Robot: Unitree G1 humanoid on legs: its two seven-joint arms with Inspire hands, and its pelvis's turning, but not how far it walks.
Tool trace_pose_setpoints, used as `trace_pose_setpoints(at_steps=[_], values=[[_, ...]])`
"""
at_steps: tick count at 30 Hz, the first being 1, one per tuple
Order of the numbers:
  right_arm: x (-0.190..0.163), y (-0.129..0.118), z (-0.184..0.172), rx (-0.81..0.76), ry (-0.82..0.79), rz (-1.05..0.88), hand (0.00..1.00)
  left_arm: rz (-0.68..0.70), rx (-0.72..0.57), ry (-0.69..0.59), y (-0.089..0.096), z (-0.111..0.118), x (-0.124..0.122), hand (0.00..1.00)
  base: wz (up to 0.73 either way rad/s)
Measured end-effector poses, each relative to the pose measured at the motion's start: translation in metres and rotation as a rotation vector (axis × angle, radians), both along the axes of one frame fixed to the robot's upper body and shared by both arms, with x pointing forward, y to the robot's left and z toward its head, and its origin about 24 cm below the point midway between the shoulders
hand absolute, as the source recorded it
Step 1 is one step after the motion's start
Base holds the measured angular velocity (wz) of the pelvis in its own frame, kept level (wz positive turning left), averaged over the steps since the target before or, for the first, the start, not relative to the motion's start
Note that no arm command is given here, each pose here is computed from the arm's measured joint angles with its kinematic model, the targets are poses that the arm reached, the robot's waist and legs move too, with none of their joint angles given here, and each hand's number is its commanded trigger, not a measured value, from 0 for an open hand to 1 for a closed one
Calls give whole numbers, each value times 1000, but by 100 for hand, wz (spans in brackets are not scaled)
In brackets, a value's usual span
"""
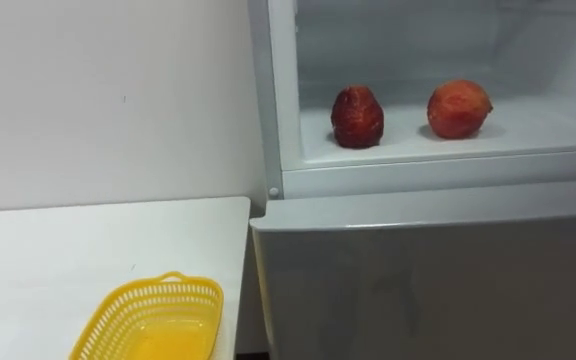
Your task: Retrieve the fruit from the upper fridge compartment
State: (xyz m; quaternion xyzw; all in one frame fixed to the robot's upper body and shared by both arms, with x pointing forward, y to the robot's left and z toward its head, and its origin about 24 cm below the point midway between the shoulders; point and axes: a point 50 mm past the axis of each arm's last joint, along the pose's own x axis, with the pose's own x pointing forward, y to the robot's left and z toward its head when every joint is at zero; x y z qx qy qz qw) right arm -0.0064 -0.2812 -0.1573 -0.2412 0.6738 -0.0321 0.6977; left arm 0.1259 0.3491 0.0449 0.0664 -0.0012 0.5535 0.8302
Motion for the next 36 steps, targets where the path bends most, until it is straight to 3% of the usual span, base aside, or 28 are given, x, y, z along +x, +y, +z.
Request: trace_pose_setpoints(at_steps=[2,6,8,14,20,25,31,36], values=[[1,2,-1,6,-3,-4,0,61,-144,58,0,-32,-11,0,0],[-2,6,-2,27,17,-3,0,130,-316,171,-6,-75,-30,0,-2],[-1,9,-3,33,25,-3,0,158,-436,262,-16,-105,-44,0,4],[-4,13,-5,50,48,-10,0,92,-611,564,-45,-159,-85,0,-1],[-1,14,-5,59,48,-5,0,-54,-680,855,-67,-186,-119,0,2],[3,17,-6,71,58,19,0,-172,-760,1009,-85,-199,-132,0,-2],[2,21,-8,101,108,66,0,-537,-607,1299,-101,-205,-121,0,-3],[4,29,-10,131,126,111,0,-741,-538,1355,-115,-209,-96,0,-11]])
